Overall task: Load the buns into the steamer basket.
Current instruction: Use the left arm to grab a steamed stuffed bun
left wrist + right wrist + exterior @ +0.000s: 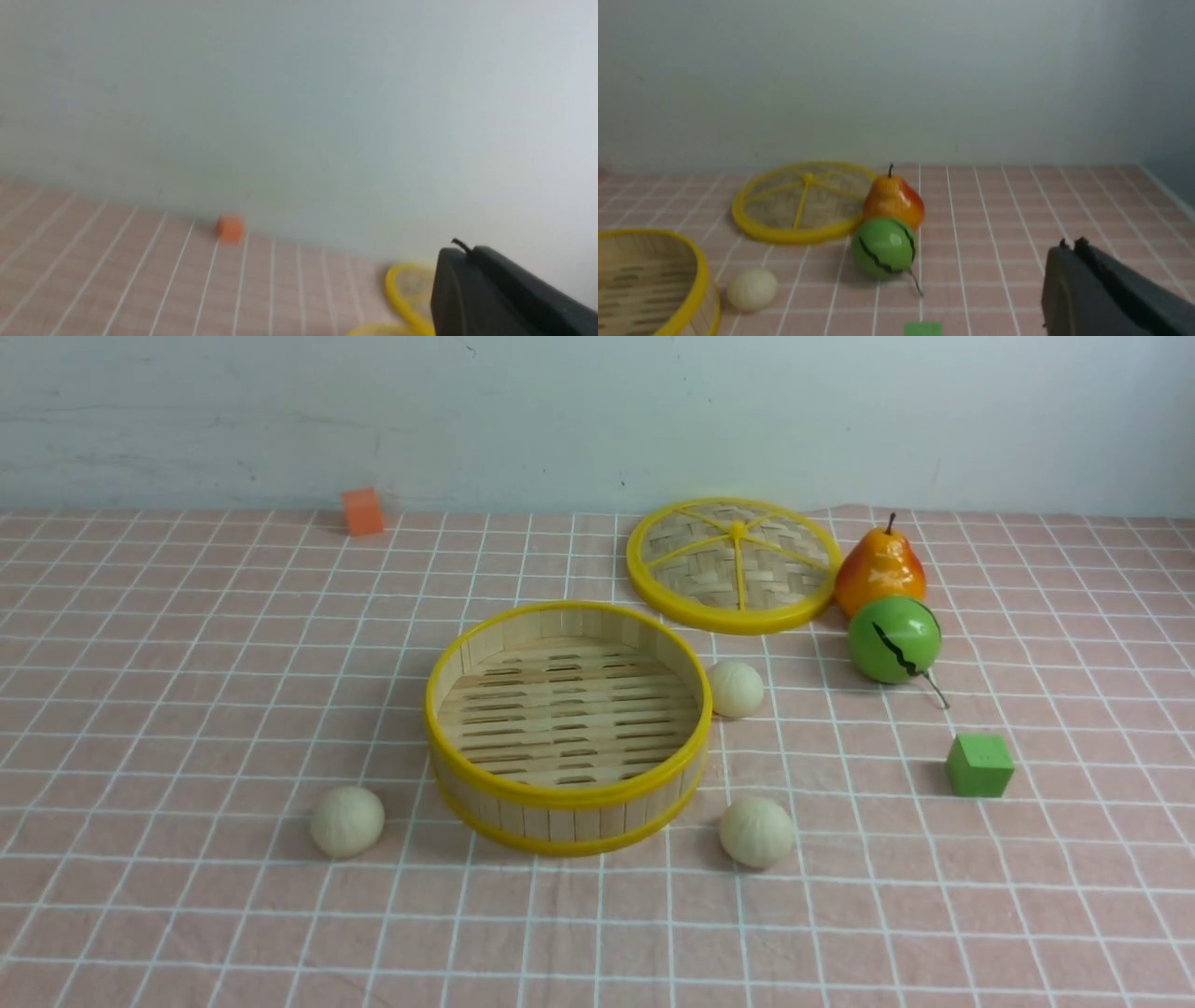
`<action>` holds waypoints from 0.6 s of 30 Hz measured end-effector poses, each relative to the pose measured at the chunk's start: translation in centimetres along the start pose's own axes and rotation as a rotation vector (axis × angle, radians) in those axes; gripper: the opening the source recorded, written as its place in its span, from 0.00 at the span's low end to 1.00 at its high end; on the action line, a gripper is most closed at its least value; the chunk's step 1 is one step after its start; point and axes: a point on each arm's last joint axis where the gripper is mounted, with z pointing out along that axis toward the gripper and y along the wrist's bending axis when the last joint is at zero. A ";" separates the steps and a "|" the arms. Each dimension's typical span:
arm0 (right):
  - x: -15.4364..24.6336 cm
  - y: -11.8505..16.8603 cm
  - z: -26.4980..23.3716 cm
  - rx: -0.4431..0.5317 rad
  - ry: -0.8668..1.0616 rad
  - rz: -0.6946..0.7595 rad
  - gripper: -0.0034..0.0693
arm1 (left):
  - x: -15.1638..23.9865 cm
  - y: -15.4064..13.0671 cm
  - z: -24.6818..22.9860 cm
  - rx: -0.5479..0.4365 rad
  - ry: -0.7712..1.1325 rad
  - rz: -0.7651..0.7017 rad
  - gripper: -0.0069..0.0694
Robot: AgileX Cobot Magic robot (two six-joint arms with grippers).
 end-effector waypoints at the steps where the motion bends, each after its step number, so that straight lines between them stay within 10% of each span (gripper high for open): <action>1: 0.5 0.2 1.0 0.013 0.093 0.020 0.02 | 0.4 0.1 1.4 -0.044 0.103 -0.018 0.07; 10: 2.9 8.0 5.6 -0.155 0.740 -0.388 0.02 | 6.6 0.7 10.5 -0.139 0.858 -0.032 0.07; 18: 5.2 11.1 8.0 -0.307 0.905 -0.453 0.02 | 12.5 0.2 16.5 -0.169 1.079 0.122 0.24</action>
